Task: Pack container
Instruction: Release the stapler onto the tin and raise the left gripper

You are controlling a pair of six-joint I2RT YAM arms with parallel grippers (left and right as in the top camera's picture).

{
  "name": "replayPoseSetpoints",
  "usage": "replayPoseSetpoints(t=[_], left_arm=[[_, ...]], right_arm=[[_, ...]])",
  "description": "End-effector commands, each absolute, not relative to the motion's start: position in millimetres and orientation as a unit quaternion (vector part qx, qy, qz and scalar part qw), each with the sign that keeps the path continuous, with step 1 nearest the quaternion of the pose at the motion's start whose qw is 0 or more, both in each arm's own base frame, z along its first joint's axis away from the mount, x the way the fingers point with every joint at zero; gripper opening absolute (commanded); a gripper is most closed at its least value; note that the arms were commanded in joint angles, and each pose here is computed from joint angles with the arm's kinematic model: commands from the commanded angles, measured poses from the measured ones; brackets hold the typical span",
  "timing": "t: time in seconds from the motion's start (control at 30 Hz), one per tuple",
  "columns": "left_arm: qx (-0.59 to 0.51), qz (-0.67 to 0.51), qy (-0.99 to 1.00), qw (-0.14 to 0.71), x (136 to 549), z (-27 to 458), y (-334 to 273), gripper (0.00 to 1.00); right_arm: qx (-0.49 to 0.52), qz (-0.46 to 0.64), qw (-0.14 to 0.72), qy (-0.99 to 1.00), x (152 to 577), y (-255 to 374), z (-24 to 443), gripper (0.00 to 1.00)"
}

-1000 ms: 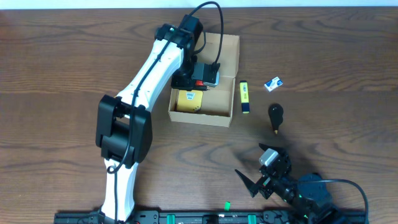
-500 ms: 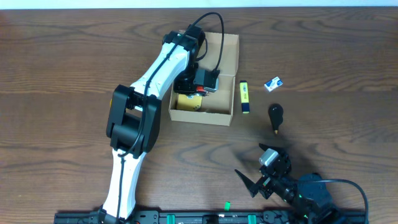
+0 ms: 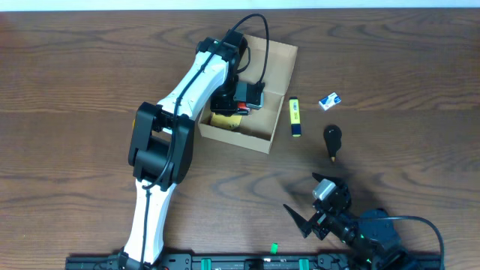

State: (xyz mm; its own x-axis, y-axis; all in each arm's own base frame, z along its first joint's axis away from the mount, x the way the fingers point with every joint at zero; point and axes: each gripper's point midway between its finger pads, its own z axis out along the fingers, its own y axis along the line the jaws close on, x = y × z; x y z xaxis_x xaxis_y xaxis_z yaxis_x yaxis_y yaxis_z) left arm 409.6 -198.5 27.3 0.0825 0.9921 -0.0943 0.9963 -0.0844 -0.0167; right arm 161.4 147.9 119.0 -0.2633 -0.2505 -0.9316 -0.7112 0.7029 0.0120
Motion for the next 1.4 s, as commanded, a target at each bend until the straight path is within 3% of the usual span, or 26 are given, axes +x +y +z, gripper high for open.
replayPoseSetpoints(t=[0.0,0.37,0.77,1.03,1.17,1.27,1.37], left_arm=[[0.733,-0.046,0.678,0.023,406,26,-202,0.48],[0.733,-0.037,0.678,0.045,402,48,-217,0.66],[0.724,-0.007,0.676,0.137,391,143,-236,0.68],[0.668,-0.003,0.724,0.171,380,190,-222,0.62],[0.627,-0.001,0.766,0.141,373,191,-196,0.60],[0.609,0.018,0.787,0.101,370,187,-164,0.50],[0.589,0.020,0.803,0.094,375,186,-143,0.47]], right_arm=[[-0.315,0.229,0.517,0.763,160,150,118,0.99],[-0.315,0.229,0.517,0.763,160,150,118,0.99],[-0.315,0.229,0.517,0.763,160,150,118,0.99],[-0.315,0.229,0.517,0.763,160,150,118,0.99],[-0.315,0.229,0.517,0.763,160,150,118,0.99],[-0.315,0.229,0.517,0.763,160,150,118,0.99],[-0.315,0.229,0.517,0.763,160,150,118,0.99]])
